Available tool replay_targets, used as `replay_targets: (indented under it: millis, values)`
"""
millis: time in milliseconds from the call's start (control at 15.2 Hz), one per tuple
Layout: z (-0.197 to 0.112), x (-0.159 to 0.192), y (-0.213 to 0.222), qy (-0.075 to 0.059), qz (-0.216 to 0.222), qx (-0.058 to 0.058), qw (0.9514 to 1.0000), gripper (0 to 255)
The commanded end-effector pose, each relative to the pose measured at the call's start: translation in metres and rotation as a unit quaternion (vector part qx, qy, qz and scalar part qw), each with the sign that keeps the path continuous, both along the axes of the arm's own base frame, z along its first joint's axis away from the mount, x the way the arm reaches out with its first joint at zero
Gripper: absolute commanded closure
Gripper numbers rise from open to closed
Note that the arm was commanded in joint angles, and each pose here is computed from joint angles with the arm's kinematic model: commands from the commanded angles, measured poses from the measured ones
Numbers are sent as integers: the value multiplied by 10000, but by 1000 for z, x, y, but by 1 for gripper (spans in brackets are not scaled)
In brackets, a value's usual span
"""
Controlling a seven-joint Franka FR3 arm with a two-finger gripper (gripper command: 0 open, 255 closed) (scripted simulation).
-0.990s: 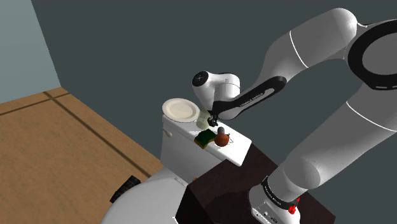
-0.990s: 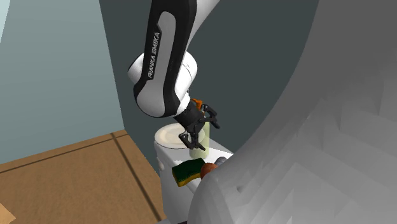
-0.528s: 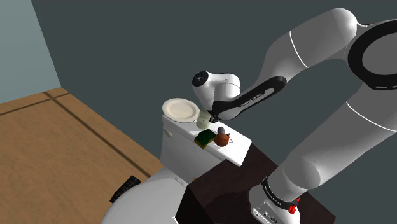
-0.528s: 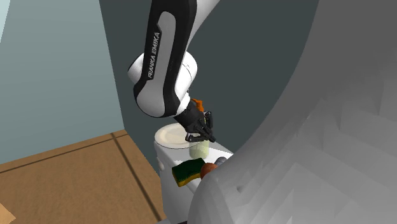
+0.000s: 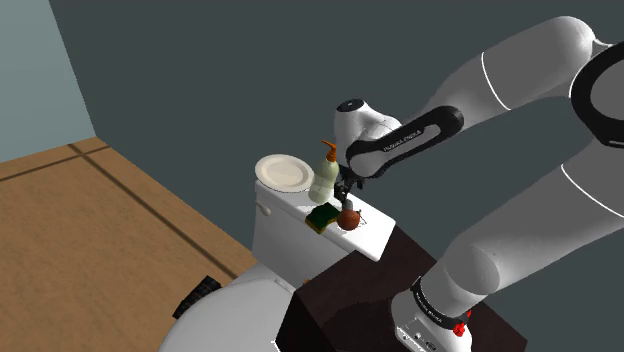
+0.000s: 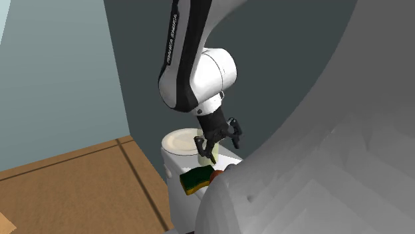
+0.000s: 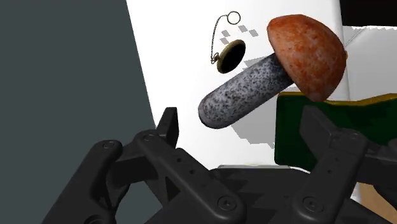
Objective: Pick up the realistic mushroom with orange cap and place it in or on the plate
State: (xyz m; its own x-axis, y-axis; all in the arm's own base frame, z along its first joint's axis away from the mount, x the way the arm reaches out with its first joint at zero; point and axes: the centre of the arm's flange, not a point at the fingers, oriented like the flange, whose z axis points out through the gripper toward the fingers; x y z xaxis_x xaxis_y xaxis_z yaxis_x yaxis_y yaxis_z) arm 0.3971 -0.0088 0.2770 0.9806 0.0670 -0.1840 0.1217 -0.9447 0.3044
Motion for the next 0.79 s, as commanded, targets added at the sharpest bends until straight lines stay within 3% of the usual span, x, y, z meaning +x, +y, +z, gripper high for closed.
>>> replay_targets:
  millis: [0,66,132,726]
  values:
    - [-4,-19,-31,-239,-1151,1202,9858,0]
    - [-9,-32,-44,-326,-1667,1755,9697,0]
    - [-15,-45,-54,-402,-2126,2249,9500,0]
    - [-54,-49,-47,-402,-2126,2249,9500,0]
